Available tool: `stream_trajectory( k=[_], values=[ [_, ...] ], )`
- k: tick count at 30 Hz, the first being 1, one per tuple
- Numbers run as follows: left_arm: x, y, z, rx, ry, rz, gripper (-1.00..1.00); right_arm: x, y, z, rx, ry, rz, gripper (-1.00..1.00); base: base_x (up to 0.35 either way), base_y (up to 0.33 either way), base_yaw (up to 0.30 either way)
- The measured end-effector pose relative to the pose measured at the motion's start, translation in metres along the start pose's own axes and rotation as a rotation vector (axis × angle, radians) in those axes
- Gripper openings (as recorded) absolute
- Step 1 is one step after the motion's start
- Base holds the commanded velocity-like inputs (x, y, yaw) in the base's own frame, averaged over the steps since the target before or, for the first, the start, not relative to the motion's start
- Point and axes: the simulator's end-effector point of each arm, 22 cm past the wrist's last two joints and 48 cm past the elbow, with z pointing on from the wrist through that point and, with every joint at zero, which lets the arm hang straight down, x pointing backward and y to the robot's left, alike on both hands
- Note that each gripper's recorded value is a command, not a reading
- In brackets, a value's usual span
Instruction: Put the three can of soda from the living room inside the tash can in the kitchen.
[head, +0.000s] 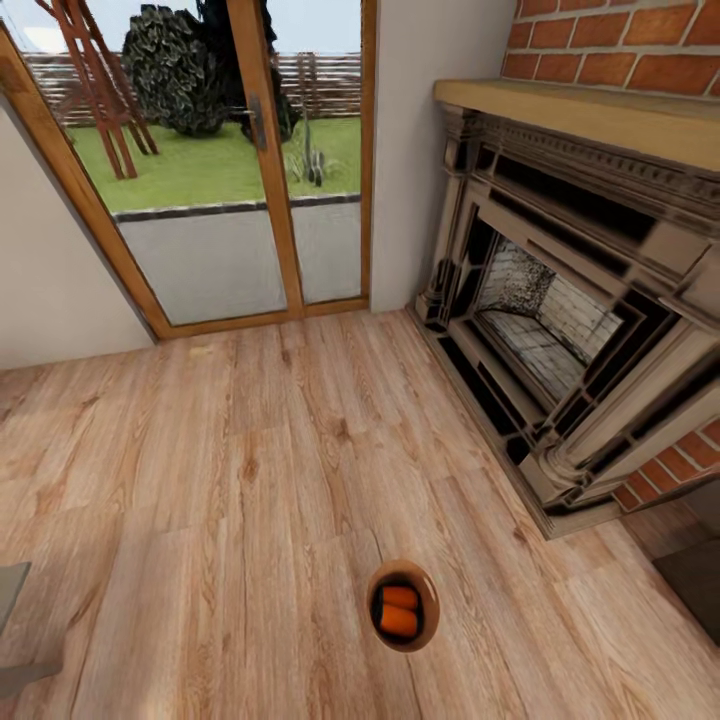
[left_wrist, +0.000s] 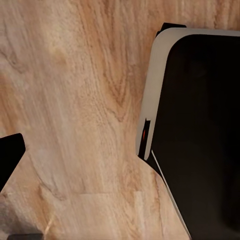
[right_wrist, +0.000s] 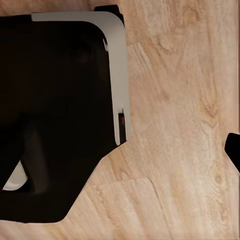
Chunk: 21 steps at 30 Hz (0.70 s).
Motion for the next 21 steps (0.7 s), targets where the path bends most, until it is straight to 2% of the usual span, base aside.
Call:
stream_trajectory(
  k=[10,21],
  values=[
    [0.003,0.001,-0.008,0.001,0.000,0.003,1.00,0.003,-0.004,-0.007,0.026,-0.005,0.010,1.00,0.000,0.000,0.000],
    [0.007,-0.001,-0.015,0.007,0.001,0.014,1.00,0.009,-0.002,-0.013,0.027,-0.005,0.010,1.00,0.000,0.000,0.000]
  ],
)
